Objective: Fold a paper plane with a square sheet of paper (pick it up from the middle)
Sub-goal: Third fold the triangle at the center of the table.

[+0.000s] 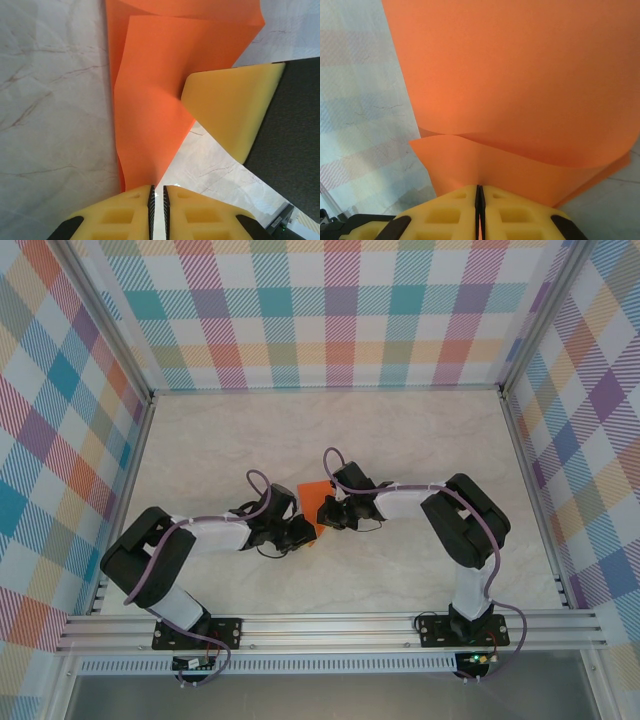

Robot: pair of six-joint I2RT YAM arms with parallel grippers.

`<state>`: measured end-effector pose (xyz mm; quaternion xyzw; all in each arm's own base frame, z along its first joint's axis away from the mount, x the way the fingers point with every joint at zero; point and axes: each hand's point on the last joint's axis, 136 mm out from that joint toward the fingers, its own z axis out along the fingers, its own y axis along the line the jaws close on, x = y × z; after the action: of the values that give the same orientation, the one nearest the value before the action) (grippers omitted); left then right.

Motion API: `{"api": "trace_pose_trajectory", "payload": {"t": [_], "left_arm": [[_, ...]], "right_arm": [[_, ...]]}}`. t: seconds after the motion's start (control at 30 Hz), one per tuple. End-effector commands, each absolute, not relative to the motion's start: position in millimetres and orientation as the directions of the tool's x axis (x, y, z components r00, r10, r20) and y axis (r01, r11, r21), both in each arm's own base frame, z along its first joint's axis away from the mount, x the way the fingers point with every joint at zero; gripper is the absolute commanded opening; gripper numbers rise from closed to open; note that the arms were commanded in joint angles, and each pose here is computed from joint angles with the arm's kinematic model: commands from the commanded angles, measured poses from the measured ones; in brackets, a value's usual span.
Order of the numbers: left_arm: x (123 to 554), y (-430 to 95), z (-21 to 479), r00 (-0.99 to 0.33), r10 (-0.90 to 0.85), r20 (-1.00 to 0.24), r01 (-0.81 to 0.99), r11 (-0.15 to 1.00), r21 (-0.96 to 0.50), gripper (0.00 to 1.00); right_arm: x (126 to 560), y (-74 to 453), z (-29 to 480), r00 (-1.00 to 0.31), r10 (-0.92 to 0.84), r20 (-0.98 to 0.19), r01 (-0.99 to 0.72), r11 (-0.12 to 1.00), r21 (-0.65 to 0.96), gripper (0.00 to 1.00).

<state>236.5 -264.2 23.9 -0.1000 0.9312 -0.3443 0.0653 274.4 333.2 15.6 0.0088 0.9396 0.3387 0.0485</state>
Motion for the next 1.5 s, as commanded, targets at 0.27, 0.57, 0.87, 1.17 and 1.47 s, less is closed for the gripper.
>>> {"api": "trace_pose_trajectory", "payload": {"t": [0.27, 0.57, 0.87, 1.17, 1.47], "left_arm": [[233.0, -271.5, 21.6, -0.979, -0.204, -0.028, -0.136, 0.743, -0.655, 0.16], [226.5, -275.3, 23.8, -0.984, -0.179, -0.015, -0.125, 0.742, -0.659, 0.17], [204.8, -260.8, 8.4, -0.989, -0.145, -0.002, -0.118, 0.811, -0.573, 0.17], [201.5, -249.9, 11.9, -0.991, -0.129, -0.019, -0.1, 0.847, -0.522, 0.17], [242.4, -255.0, 51.4, -0.951, -0.237, -0.198, -0.085, 0.817, -0.571, 0.15]], "right_arm": [[263.3, 320.4, -0.2, -0.997, 0.052, -0.049, 0.014, 0.816, 0.578, 0.11], [263.2, 320.3, -2.1, -0.998, 0.054, -0.044, 0.019, 0.818, 0.576, 0.12], [263.2, 320.3, -4.7, -0.998, 0.054, -0.04, 0.022, 0.82, 0.572, 0.12], [262.6, 319.5, -6.6, -0.998, 0.055, -0.037, 0.025, 0.822, 0.569, 0.12], [263.5, 320.3, -4.6, -0.998, 0.057, -0.04, 0.024, 0.82, 0.572, 0.12]]}}
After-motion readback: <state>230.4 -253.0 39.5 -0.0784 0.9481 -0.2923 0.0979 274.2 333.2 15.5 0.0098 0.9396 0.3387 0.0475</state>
